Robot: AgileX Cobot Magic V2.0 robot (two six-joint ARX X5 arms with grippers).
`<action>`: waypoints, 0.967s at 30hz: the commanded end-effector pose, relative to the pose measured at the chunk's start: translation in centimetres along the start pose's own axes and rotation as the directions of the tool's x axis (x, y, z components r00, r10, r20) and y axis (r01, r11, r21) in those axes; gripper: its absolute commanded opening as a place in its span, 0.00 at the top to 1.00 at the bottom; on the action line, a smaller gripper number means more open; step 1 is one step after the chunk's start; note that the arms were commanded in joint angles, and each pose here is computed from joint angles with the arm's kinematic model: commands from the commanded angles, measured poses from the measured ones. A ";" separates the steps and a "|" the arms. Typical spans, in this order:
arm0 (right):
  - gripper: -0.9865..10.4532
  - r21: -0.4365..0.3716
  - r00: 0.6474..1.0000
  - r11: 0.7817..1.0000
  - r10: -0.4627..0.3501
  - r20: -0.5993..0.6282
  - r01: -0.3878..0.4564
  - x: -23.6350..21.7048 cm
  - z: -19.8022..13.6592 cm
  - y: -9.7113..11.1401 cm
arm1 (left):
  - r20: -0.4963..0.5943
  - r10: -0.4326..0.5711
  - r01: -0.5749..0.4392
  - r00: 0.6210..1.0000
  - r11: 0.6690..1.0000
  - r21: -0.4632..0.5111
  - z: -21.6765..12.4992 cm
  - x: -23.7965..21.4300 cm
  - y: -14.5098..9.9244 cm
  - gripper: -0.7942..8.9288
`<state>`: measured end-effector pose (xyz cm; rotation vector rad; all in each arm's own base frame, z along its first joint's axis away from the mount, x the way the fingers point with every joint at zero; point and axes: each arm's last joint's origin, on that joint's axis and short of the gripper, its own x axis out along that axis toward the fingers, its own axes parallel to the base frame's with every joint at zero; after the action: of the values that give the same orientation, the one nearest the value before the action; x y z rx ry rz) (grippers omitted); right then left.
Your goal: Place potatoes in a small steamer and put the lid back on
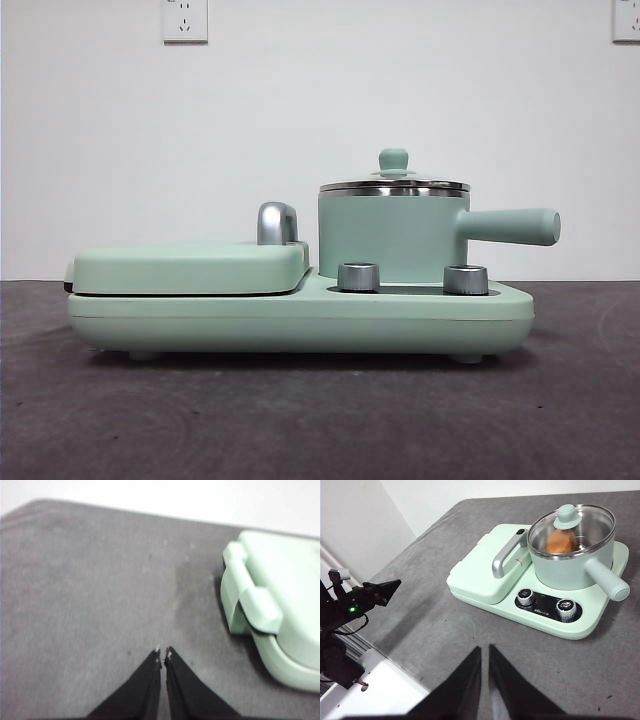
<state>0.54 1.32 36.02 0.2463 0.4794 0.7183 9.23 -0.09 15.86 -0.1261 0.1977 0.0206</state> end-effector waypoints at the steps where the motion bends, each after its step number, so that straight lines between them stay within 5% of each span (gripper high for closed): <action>1: 0.89 -0.013 1.000 1.000 0.009 0.015 -0.009 -0.1 0.3 0.1 | 0.016 0.003 -0.003 1.000 1.000 0.008 -0.7 0.4 0.1 0.90; 29: 0.89 -0.013 1.000 1.000 0.009 0.015 -0.009 -0.1 0.3 0.1 | 0.022 0.013 -0.013 1.000 1.000 0.006 -0.8 0.5 0.2 0.90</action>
<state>0.54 1.32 36.02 0.2463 0.4794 0.7183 9.48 0.02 15.67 -0.1278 0.1532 0.0295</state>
